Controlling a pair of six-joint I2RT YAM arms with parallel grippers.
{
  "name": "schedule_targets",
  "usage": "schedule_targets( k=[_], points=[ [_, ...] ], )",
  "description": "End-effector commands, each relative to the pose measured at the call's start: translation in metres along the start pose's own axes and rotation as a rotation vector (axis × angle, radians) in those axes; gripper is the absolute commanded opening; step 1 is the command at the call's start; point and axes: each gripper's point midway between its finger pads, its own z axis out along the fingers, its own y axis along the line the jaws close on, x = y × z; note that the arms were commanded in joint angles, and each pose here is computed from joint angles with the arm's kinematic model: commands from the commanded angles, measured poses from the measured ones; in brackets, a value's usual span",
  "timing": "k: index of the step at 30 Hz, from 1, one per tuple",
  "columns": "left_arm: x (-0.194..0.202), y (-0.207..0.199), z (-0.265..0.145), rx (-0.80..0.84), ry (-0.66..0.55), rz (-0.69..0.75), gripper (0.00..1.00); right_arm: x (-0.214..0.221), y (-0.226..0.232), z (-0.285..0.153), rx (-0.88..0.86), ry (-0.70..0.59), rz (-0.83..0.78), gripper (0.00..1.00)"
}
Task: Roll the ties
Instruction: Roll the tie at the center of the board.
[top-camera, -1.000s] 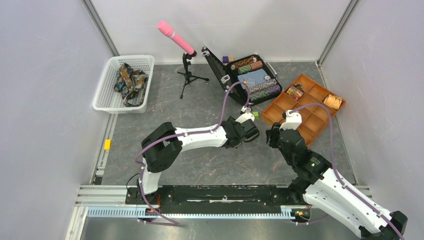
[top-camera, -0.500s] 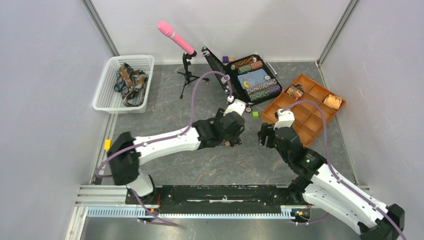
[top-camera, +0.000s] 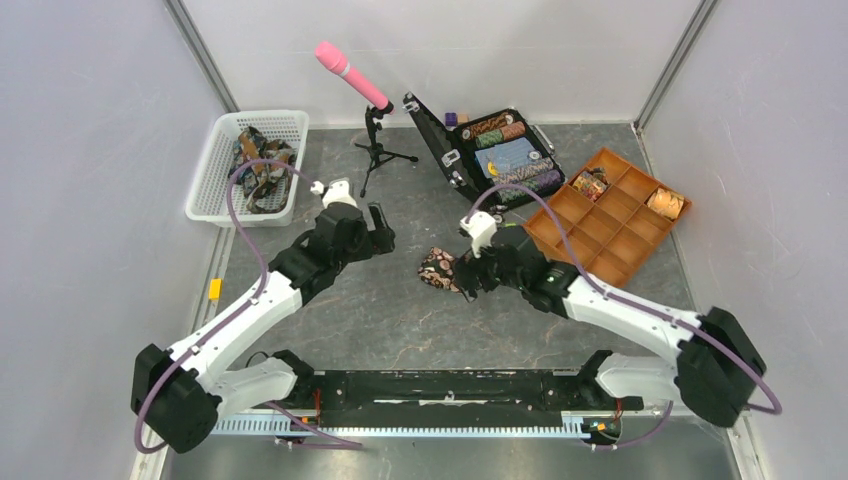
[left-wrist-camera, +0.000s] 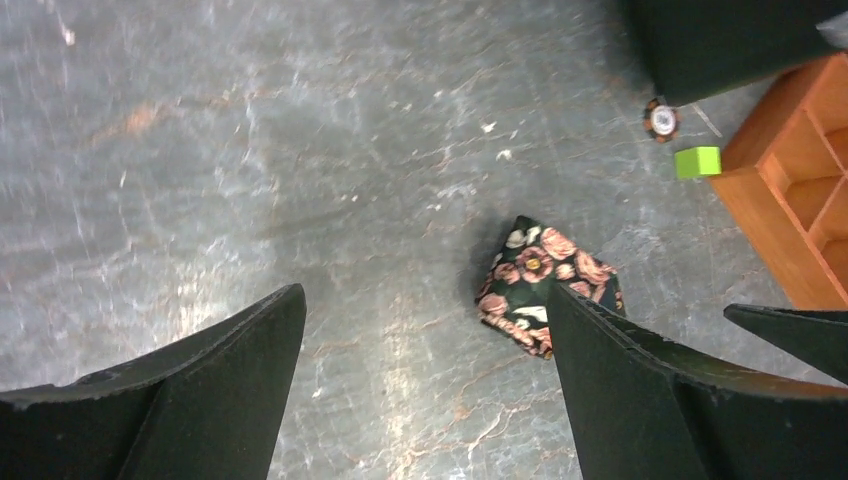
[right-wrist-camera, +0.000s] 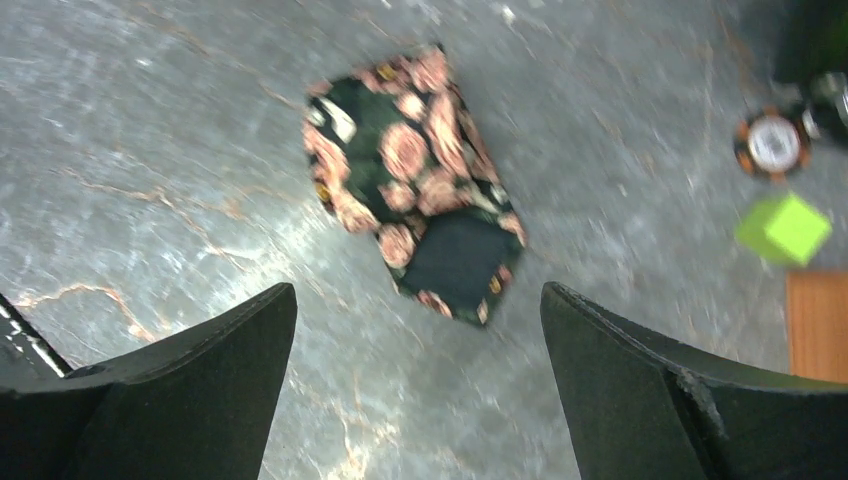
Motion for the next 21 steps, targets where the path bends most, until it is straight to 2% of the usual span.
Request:
schedule_targets(
  k=[1,5,21],
  points=[
    [0.019,0.019,0.002,0.014,0.078,-0.177,0.96,-0.06,0.033,0.018,-0.113,-0.143,-0.151,0.98],
    [0.023,0.032,0.001,0.01,0.082,-0.222,0.97,-0.065,0.045,0.037,-0.132,-0.137,-0.186,0.99],
    [0.022,0.047,-0.005,-0.008,0.078,-0.218,0.97,-0.06,0.043,0.086,-0.082,-0.029,-0.277,0.99]
  ],
)
